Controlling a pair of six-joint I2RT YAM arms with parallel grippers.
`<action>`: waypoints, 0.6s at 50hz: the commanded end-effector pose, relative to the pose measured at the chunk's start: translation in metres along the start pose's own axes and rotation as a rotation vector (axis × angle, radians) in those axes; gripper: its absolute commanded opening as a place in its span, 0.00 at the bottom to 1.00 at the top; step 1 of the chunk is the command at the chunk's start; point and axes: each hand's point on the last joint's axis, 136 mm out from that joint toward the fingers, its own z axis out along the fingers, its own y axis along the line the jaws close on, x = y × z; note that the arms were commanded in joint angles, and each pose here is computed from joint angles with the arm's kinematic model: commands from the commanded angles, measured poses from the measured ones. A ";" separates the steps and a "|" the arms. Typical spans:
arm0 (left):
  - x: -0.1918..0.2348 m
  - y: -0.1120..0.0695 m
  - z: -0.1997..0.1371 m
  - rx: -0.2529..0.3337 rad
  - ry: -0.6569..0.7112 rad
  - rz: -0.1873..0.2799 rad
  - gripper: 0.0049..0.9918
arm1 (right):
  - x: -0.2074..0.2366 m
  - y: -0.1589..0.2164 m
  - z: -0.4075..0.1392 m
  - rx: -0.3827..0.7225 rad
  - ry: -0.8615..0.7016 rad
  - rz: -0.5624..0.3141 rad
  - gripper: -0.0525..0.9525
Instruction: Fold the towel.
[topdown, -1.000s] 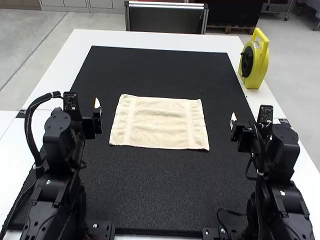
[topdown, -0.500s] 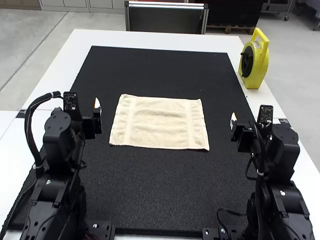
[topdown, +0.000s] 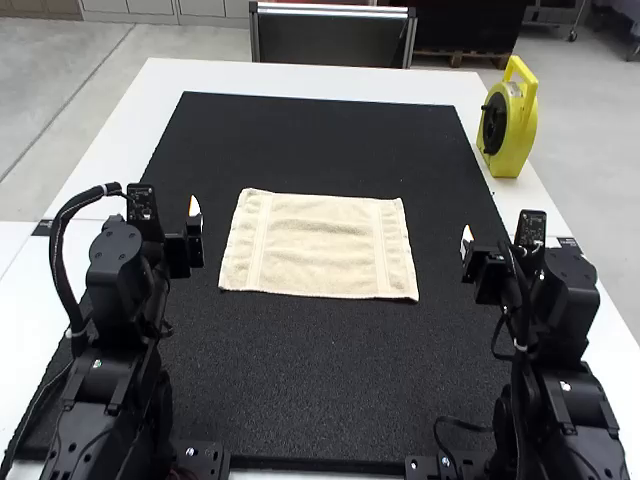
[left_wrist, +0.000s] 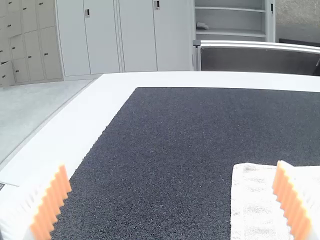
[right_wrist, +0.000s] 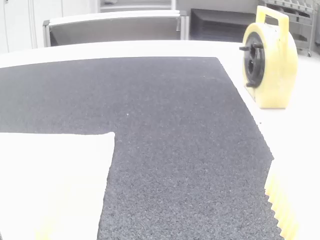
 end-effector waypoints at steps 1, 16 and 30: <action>-0.002 0.000 -0.001 0.002 -0.014 -0.011 0.97 | 0.006 -0.005 0.001 0.027 0.010 0.011 0.96; -0.002 -0.001 -0.001 0.007 -0.014 -0.013 0.97 | 0.006 -0.005 0.001 0.027 0.010 0.011 0.96; -0.009 0.001 -0.001 -0.003 -0.041 0.005 0.97 | -0.003 -0.003 0.000 0.011 -0.025 -0.042 0.96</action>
